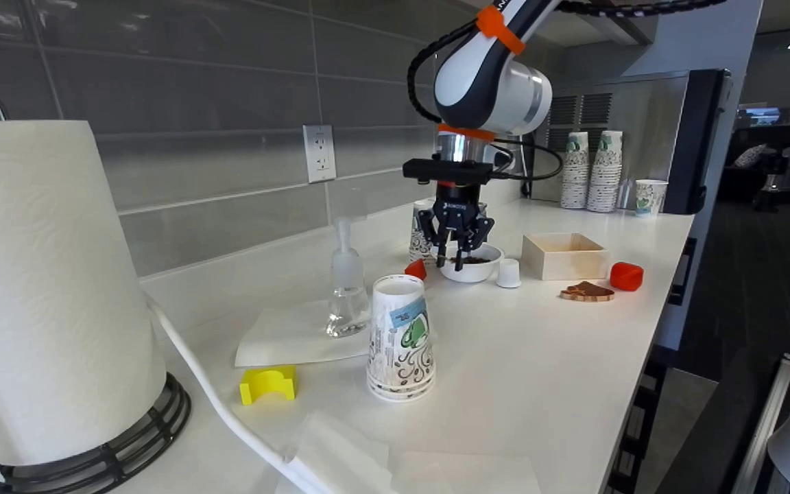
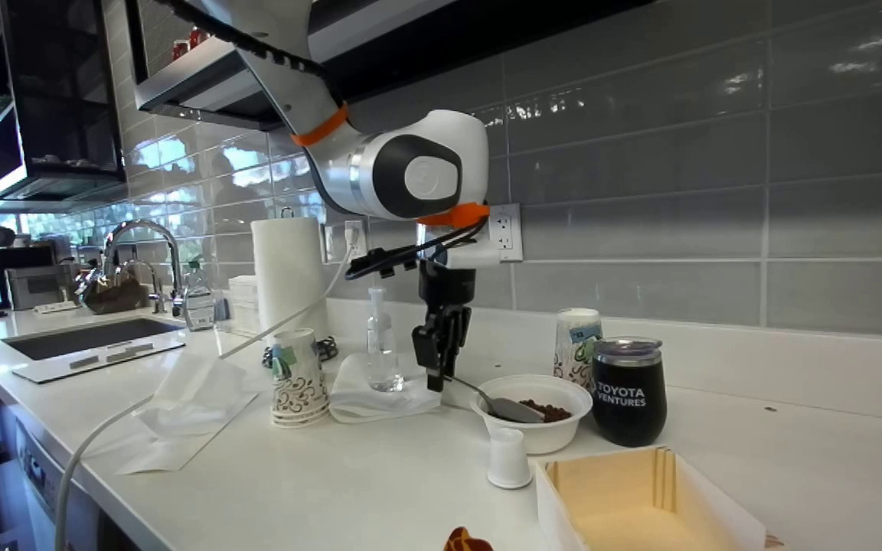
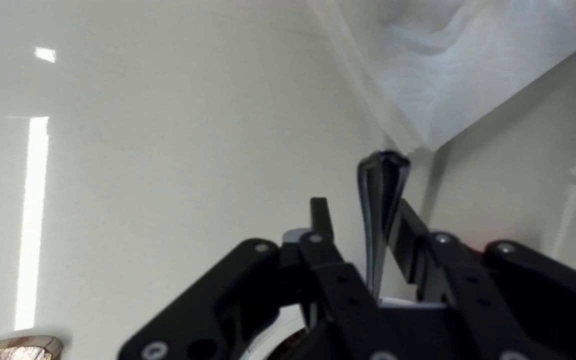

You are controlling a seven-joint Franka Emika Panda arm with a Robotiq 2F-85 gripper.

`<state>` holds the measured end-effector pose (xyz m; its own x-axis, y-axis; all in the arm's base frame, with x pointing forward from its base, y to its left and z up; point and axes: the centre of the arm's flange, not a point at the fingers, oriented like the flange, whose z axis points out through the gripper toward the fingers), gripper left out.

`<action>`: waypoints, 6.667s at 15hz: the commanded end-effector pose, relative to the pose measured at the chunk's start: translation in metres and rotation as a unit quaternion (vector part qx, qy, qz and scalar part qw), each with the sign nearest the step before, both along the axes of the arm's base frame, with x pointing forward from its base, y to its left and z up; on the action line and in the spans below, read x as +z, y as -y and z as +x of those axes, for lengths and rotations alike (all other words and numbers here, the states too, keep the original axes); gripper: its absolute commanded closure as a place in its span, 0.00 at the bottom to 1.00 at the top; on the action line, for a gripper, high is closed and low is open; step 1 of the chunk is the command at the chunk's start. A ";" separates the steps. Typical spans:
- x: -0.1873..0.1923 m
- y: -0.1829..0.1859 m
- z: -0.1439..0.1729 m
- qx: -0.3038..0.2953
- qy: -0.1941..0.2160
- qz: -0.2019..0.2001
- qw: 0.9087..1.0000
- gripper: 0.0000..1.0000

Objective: Stir the contents of the white bowl using the knife shovel. Then, pick up the orange objects and place them in the box.

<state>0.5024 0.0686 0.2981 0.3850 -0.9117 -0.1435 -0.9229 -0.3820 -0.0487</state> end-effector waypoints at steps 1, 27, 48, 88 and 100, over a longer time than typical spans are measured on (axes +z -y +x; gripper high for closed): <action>0.002 -0.002 0.005 -0.016 0.006 0.007 1.000 0.96; 0.050 0.073 0.023 0.041 -0.027 0.222 0.974 0.96; 0.046 0.080 0.030 -0.035 0.001 0.195 0.980 0.96; 0.041 0.098 0.020 -0.077 -0.040 0.209 0.974 0.96; 0.055 0.091 0.026 -0.026 0.023 0.230 0.973 0.96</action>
<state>0.5326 -0.0278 0.3504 0.3176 -0.8143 -0.4858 -0.9450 -0.2296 -0.2330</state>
